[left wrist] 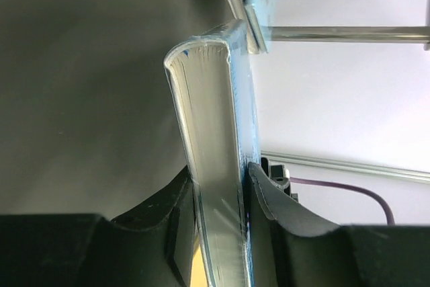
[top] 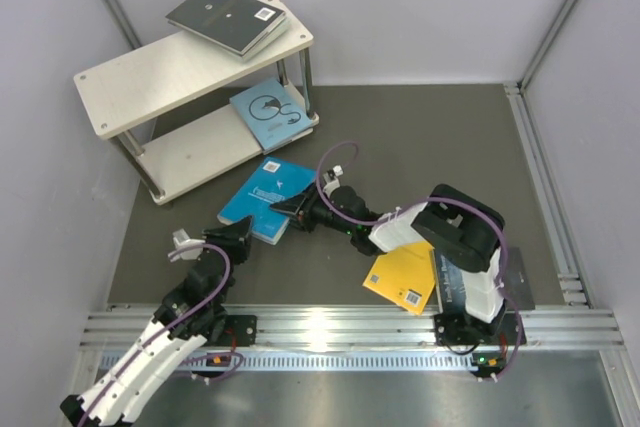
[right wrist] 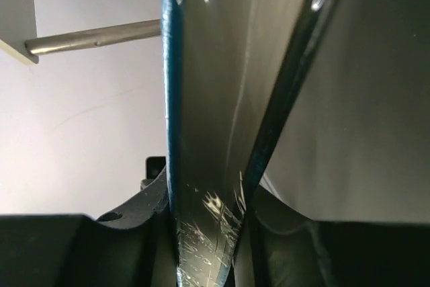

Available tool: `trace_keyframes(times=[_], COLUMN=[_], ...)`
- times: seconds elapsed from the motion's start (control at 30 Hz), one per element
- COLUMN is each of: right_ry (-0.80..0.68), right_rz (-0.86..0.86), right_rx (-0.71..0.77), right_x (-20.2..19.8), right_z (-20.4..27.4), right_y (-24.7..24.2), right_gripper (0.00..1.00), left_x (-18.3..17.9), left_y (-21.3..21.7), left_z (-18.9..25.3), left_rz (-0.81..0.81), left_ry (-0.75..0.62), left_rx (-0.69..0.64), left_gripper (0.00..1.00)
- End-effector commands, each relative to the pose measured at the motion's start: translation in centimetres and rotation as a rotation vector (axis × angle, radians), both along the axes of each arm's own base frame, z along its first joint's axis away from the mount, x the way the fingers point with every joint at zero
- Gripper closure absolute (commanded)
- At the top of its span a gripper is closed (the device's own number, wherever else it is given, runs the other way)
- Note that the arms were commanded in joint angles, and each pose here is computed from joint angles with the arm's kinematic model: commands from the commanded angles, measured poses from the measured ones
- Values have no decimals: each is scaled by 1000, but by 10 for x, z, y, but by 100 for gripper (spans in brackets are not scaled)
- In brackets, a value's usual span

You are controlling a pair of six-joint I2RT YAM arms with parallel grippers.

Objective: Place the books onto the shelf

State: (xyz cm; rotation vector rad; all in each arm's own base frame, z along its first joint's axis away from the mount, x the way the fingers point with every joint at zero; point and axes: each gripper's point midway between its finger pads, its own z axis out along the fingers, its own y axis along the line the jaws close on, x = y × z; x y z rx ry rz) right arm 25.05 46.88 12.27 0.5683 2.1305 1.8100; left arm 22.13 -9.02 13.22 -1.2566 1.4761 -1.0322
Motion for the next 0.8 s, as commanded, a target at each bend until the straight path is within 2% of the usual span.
trace_keyframes(times=[0.0,0.2,0.27,0.33,0.37,0.4,0.47,0.53,0.57,0.6,0.67,0.7,0.77], right_ry=[-73,-117,-141,-184,-184,-222,-237,-326,-330,-396,-422,-461,-492], right_rz=[-116,-160,-167,-162,-158,-164,-160,-158,-144,-144,-93,-89,26], right_rx=[-120,-163,-165,-171,-194,-194,-240,-269,-315,-336,-369,-360,-282], right_x=[30,60,63,64,62,62,59,59,57,58,52,54,40], right_z=[-3,18,27,42,40,54,54,76,74,89,93,104,117], right_y=[-22,-48,-56,-63,-68,-75,-88,-103,-109,-119,-128,-136,-131], right_gripper=[93,96,99,100,100,100,100,100,100,100,100,100,100], left_x=[-1,-7,-11,-13,-15,-18,-19,-23,-24,-26,-29,-30,-29], left_y=[-3,-27,-41,-47,-49,-50,-47,-45,-43,-44,-42,-46,-50], left_z=[72,57,54,56,57,63,62,63,65,72,71,75,79], left_rz=[-4,-133,-216,-263,-285,-297,-303,-326,-332,-348,-368,-392,-417], left_ry=[-164,-108,-106,-113,-116,-124,-132,-140,-146,-163,-169,-191,-224], left_rx=[-220,-199,-152,-90,-70,-52,18,106,139,164,242,257,304], left_gripper=[100,100,100,88,79,48,28,6,3,1,1,1,1])
